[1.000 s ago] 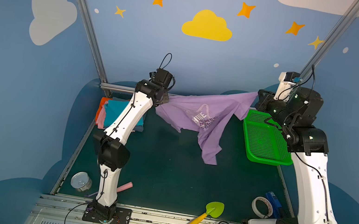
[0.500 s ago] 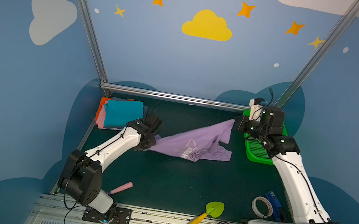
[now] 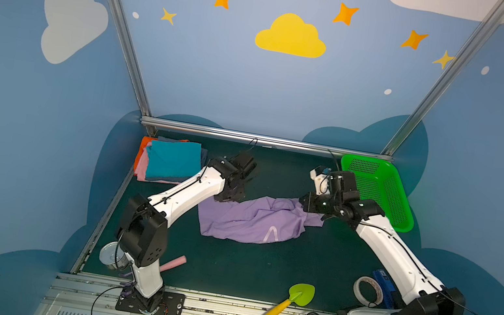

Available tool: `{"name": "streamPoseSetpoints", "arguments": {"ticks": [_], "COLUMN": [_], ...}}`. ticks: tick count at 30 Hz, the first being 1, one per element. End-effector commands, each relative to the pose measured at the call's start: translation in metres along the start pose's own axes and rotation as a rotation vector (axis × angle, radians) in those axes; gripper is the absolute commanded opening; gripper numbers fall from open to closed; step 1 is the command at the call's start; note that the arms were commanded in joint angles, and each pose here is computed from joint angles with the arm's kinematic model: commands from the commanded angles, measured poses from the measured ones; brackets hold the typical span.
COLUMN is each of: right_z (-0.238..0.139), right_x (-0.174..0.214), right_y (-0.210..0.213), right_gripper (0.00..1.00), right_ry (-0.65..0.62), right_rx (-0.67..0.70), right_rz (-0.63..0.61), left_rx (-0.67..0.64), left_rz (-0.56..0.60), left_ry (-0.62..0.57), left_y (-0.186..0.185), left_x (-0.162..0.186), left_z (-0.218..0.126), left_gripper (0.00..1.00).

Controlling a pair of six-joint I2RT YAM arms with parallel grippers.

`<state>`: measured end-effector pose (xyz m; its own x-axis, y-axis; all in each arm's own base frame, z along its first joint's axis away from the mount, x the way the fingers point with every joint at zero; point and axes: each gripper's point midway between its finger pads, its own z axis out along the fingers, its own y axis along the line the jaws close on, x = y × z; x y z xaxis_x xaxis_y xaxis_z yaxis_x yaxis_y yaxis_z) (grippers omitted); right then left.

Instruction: Fold and stack the t-shirts

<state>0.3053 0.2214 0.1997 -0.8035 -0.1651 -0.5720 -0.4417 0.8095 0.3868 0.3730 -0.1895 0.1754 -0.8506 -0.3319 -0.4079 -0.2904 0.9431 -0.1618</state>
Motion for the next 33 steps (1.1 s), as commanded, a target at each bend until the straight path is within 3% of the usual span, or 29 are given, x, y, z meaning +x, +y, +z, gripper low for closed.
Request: {"name": "streamPoseSetpoints", "arguments": {"ticks": [1, 7, 10, 14, 15, 19, 22, 27, 30, 33], "right_z": [0.013, 0.005, -0.006, -0.017, -0.02, -0.031, -0.04, -0.059, -0.079, -0.097], "right_x": [0.069, 0.15, 0.17, 0.177, 0.176, 0.166, 0.162, 0.151, 0.139, 0.124], "right_y": [0.025, -0.004, -0.031, -0.052, -0.057, -0.072, -0.086, -0.11, -0.12, -0.127], "right_gripper": [0.0, 0.0, 0.0, 0.0, 0.04, 0.35, 0.43, 0.46, 0.38, 0.26], "right_ry": [0.2, 0.402, 0.393, 0.321, 0.297, 0.194, 0.126, -0.015, -0.117, -0.191], "right_rx": [-0.069, 0.13, 0.264, 0.325, 0.344, 0.382, 0.425, 0.479, 0.506, 0.527], "right_rz": [-0.076, 0.132, 0.216, 0.305, 0.326, 0.358, 0.404, 0.469, 0.48, 0.48], "left_rx": [0.023, 0.074, 0.097, 0.142, 0.146, 0.18, 0.191, 0.233, 0.23, 0.226], "left_rz": [0.053, 0.176, 0.232, 0.287, 0.298, 0.336, 0.375, 0.438, 0.493, 0.539], "left_ry": [-0.01, 0.076, 0.118, 0.154, 0.157, 0.194, 0.205, 0.24, 0.253, 0.295], "left_y": [-0.028, -0.088, -0.114, -0.144, -0.15, -0.171, -0.183, -0.206, -0.214, -0.216], "left_x": [-0.012, 0.011, 0.032, 0.058, 0.063, 0.084, 0.094, 0.114, 0.131, 0.15], "left_z": [0.008, 0.034, 0.044, 0.05, 0.051, 0.055, 0.058, 0.058, 0.056, 0.058], "left_gripper": [0.36, 0.54, 0.62, 0.68, 0.69, 0.73, 0.74, 0.66, 0.46, 0.48]}}
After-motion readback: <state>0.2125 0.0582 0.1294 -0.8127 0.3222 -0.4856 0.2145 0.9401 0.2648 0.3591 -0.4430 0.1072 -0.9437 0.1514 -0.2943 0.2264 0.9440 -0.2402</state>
